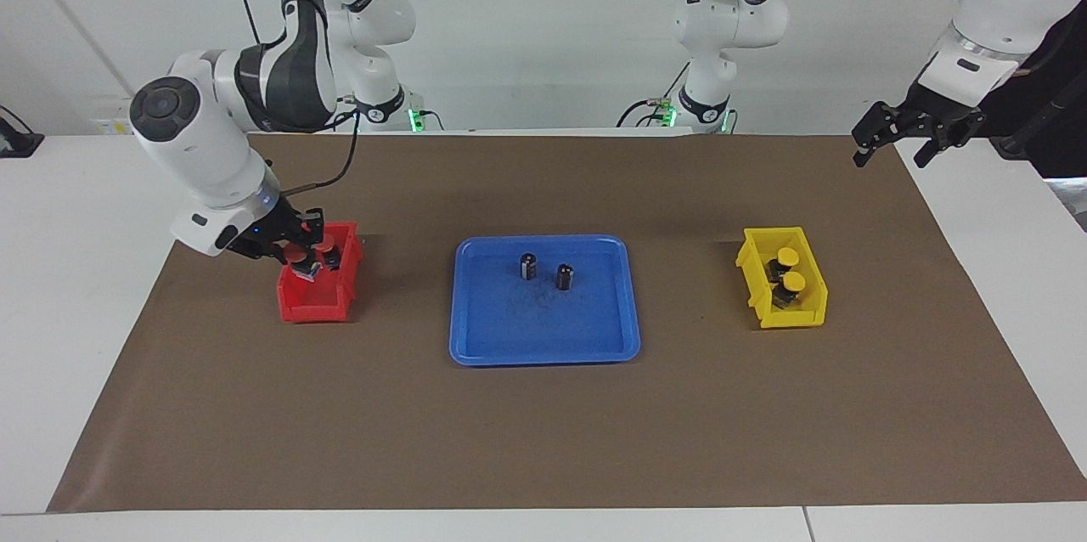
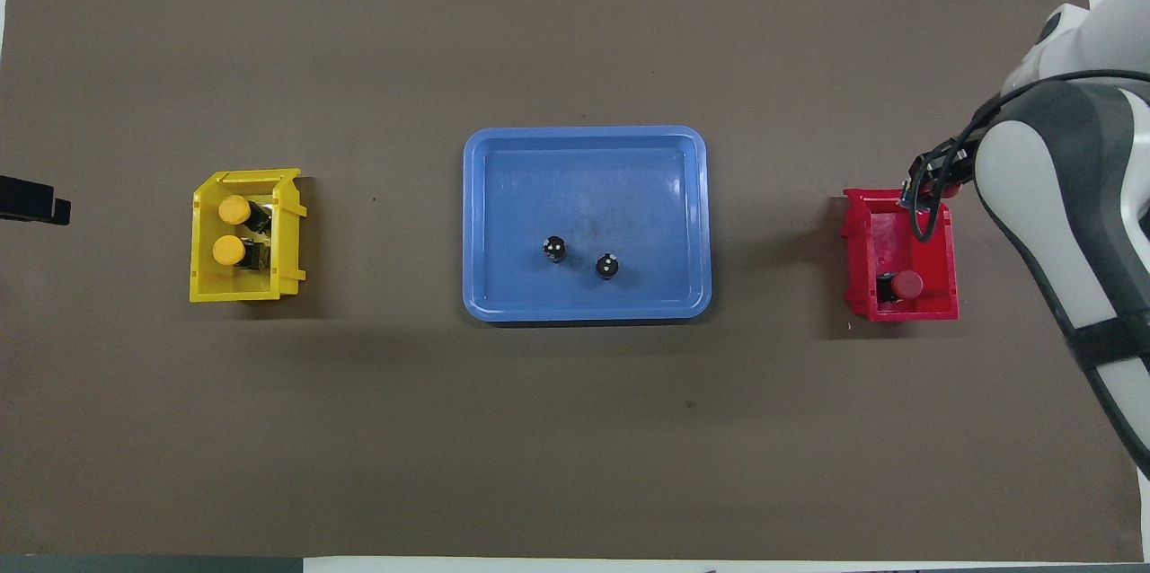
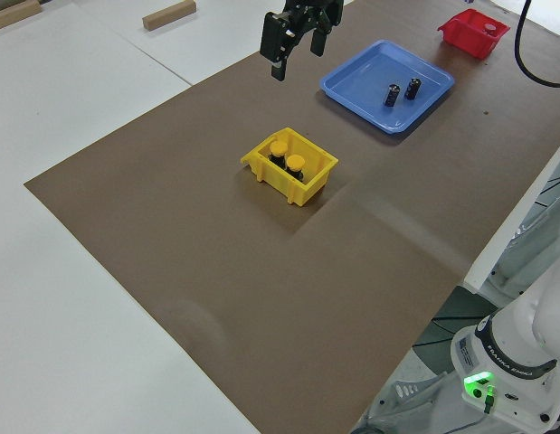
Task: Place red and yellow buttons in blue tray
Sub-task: 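Grasp the red button with the right gripper and lift it out, then place the red button in the blue tray with the right gripper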
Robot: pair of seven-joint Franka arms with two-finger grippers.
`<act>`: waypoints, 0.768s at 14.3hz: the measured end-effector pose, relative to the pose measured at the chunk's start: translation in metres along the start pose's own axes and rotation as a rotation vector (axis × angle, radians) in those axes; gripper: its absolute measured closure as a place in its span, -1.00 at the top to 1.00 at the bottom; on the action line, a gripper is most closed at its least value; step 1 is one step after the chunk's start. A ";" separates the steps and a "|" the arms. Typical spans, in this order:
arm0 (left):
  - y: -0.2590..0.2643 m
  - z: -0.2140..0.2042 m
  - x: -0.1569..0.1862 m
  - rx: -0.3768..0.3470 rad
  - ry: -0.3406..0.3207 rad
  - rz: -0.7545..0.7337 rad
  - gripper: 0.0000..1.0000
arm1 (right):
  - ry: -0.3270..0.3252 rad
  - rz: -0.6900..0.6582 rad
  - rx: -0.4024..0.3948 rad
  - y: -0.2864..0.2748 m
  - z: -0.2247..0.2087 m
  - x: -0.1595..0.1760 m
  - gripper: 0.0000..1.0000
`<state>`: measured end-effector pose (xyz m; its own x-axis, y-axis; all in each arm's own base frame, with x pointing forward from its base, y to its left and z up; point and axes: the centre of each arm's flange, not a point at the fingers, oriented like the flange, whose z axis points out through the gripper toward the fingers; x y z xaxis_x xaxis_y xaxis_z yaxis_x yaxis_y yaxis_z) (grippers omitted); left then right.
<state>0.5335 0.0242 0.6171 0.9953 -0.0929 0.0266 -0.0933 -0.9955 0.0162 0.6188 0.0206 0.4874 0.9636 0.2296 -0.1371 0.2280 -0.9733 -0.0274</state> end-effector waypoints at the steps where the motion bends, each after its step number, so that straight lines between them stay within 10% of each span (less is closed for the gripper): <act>1: 0.000 0.000 0.000 0.000 0.000 0.000 1.00 | 0.003 0.026 0.002 -0.024 -0.009 0.012 -0.15; 11: 0.006 0.000 0.001 0.000 0.000 0.010 1.00 | 0.101 0.315 0.066 -0.289 0.060 0.108 -0.15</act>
<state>0.5336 0.0185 0.6172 0.9943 -0.1032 0.0263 -0.1036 -0.9945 0.0156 0.6486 0.3259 0.4210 0.9950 -0.0862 -0.0504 -0.0893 -0.9940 -0.0636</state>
